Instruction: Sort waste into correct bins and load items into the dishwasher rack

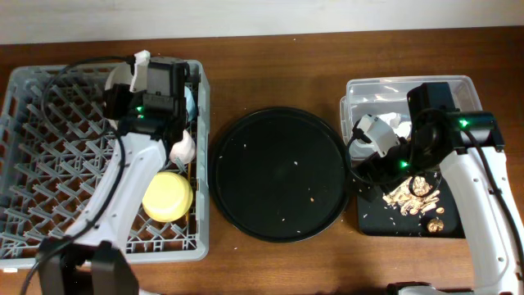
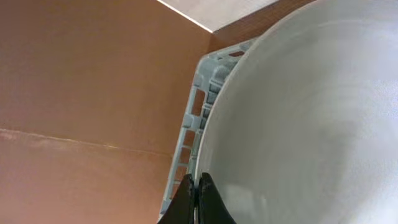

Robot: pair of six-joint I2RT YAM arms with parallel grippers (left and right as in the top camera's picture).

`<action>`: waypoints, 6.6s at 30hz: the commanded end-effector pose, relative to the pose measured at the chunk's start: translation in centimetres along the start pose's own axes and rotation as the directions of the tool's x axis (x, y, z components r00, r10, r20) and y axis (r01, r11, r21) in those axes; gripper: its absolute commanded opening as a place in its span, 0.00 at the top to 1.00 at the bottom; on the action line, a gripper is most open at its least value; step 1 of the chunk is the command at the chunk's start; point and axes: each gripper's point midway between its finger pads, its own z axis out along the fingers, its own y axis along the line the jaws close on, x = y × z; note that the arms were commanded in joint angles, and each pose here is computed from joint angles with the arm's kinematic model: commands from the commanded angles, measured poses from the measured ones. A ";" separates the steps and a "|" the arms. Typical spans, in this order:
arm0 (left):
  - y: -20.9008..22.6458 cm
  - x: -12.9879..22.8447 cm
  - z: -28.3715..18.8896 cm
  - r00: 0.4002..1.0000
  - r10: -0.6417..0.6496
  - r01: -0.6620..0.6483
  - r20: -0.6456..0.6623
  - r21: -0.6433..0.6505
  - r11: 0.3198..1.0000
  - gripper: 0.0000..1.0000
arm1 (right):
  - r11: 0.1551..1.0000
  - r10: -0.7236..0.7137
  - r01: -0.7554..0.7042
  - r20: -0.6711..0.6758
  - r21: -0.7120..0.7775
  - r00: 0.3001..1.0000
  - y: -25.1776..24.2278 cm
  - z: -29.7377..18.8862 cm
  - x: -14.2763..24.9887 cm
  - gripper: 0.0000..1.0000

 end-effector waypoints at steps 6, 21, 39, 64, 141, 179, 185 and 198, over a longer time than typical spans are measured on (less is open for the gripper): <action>2.2 -1.5 2.6 0.997 0.069 -0.076 -0.043 -0.219 0.973 1.00 | 1.000 -0.010 0.010 0.005 0.005 1.000 0.0 -0.2 0.0 0.01; 1.1 -3.0 2.8 0.999 0.032 -0.025 0.040 -0.150 0.988 1.00 | 1.000 -0.010 0.010 0.005 0.005 1.000 0.0 -0.2 0.0 0.01; -1.3 -4.1 1.7 0.986 0.129 -0.122 0.103 -0.070 0.990 1.00 | 1.000 -0.010 0.010 0.005 0.005 1.000 0.0 -0.2 0.0 0.01; -0.4 -5.2 -13.0 0.809 -0.586 0.326 -0.055 0.871 0.367 0.01 | 1.000 -0.010 0.010 0.005 0.005 1.000 0.0 -0.2 0.0 0.01; 13.1 15.1 -23.1 0.680 -0.732 0.399 0.045 0.815 0.421 0.01 | 0.772 -0.334 -0.391 0.843 0.501 0.421 -5.5 0.9 4.8 0.01; -5.5 16.8 -10.7 0.509 -0.822 0.400 0.256 0.775 0.489 0.01 | 0.772 -0.334 -0.391 0.843 0.501 0.421 -5.5 0.9 4.8 0.01; -5.5 16.8 -10.7 0.509 -0.822 0.400 0.256 0.775 0.489 0.01 | 0.772 -0.334 -0.391 0.843 0.501 0.421 -5.5 0.9 4.8 0.01; -5.5 16.8 -10.7 0.509 -0.822 0.400 0.256 0.775 0.489 0.01 | 0.772 -0.333 -0.391 0.843 0.501 0.421 -5.5 0.9 4.8 0.01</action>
